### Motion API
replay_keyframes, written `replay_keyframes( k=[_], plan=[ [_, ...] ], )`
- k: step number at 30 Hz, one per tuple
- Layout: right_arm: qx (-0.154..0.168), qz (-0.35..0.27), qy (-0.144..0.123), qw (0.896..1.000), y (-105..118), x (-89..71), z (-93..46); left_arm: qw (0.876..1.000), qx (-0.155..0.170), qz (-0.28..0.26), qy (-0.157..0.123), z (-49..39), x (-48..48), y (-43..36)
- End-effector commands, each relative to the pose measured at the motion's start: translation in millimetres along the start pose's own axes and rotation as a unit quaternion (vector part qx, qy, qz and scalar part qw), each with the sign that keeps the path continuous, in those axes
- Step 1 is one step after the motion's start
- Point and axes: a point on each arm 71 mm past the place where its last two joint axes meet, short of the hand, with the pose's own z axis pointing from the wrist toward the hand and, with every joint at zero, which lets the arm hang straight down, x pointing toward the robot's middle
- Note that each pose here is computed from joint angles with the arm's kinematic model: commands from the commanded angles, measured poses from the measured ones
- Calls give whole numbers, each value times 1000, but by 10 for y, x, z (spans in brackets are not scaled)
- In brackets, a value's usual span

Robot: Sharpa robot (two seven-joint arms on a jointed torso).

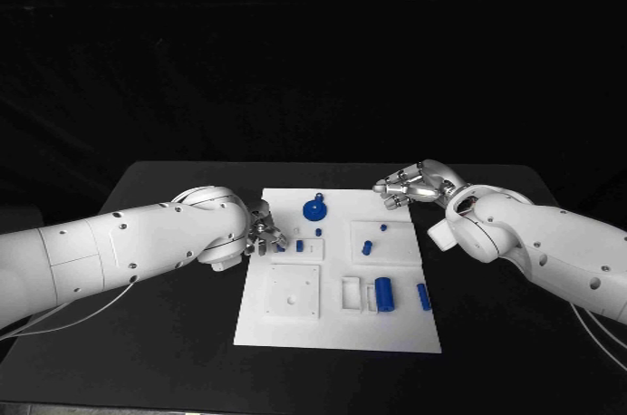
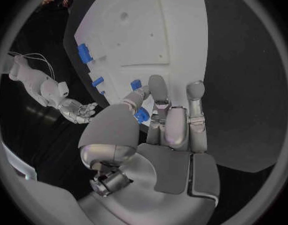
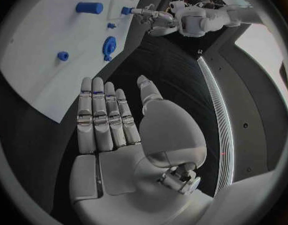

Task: Assemble the parts on the task board

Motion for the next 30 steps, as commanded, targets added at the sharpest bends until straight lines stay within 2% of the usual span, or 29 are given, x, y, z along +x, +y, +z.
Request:
replay_keyframes(
  k=[1,13,30],
  plan=[
    [-6,1,6,1000,11,17,1,998,-26,15,60,39,220,74],
    [-6,1,7,1000,6,20,3,998,-22,24,48,54,206,36],
    [-5,1,7,1000,-3,24,1,1000,-21,19,12,79,143,24]
  ],
)
